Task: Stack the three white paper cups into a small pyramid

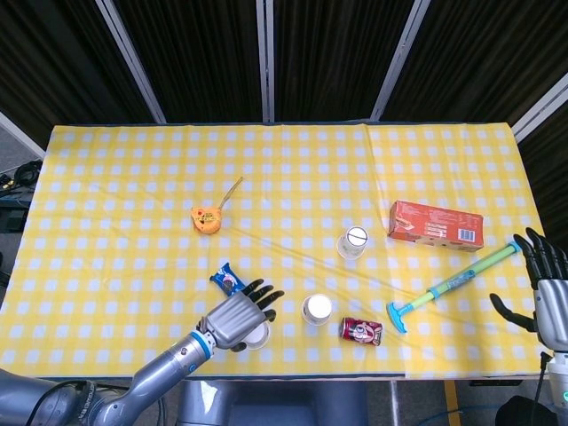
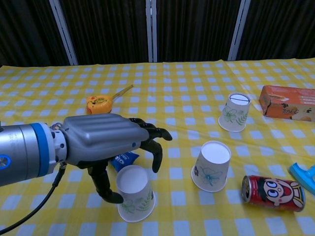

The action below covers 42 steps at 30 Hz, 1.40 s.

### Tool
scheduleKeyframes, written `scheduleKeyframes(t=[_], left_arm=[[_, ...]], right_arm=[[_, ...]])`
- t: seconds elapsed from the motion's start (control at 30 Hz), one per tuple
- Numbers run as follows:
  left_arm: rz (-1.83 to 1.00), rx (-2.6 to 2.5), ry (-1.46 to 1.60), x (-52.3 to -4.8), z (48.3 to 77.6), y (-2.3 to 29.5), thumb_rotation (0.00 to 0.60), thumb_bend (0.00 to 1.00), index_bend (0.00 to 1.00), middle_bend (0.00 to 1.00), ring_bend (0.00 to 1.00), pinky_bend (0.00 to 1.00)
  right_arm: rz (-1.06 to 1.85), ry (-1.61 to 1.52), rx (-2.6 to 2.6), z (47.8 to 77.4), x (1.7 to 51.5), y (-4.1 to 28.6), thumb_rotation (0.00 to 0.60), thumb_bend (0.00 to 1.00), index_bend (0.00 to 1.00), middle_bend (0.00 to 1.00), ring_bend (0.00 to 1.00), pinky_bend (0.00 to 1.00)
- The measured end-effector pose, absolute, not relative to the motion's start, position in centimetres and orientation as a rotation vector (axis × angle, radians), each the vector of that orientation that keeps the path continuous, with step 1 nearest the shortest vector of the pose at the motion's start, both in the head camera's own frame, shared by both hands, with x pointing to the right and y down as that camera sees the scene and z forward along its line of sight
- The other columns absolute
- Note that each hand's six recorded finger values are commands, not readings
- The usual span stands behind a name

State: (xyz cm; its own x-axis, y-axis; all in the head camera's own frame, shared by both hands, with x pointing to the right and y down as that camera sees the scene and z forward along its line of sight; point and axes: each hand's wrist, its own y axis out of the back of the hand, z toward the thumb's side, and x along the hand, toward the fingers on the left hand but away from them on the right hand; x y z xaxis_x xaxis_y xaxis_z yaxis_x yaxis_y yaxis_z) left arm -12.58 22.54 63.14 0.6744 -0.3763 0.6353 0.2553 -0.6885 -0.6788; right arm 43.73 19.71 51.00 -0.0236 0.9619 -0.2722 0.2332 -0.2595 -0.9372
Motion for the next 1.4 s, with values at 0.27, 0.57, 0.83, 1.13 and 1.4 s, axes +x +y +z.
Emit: scheduleKeyframes(t=[0.27, 0.57, 0.83, 1.13, 1.4], left_arm=[[-1.038, -2.071, 0.090, -12.8, 63.5, 22.5, 0.600, 0.25, 0.43, 0.00, 0.00, 0.00], [-1.000, -2.057, 0.180, -11.6, 62.7, 20.5, 0.600, 0.25, 0.43, 0.00, 0.00, 0.00], [-0.942, -2.066, 0.231, -8.8, 62.6, 19.4, 0.600, 0.25, 0.43, 0.00, 0.00, 0.00], [-0.945, -2.059, 0.247, -6.7, 63.4, 18.3, 0.600, 0.25, 0.43, 0.00, 0.00, 0.00], [-0.964, -2.051, 0.235, -5.8, 64.4, 18.3, 0.600, 0.24, 0.41, 0.00, 0.00, 0.00]], right_arm=[[1.341, -1.289, -1.549, 50.9, 44.0, 19.8, 0.600, 0.13, 0.01, 0.00, 0.00, 0.00], [1.352, -1.291, -1.542, 51.0, 44.2, 19.8, 0.600, 0.13, 0.01, 0.00, 0.00, 0.00], [1.356, -1.286, -1.551, 51.3, 44.2, 19.8, 0.600, 0.13, 0.01, 0.00, 0.00, 0.00], [1.360, -1.289, -1.558, 51.4, 44.4, 19.7, 0.600, 0.13, 0.01, 0.00, 0.00, 0.00], [1.359, -1.288, -1.562, 51.5, 44.4, 19.7, 0.600, 0.13, 0.01, 0.00, 0.00, 0.00]])
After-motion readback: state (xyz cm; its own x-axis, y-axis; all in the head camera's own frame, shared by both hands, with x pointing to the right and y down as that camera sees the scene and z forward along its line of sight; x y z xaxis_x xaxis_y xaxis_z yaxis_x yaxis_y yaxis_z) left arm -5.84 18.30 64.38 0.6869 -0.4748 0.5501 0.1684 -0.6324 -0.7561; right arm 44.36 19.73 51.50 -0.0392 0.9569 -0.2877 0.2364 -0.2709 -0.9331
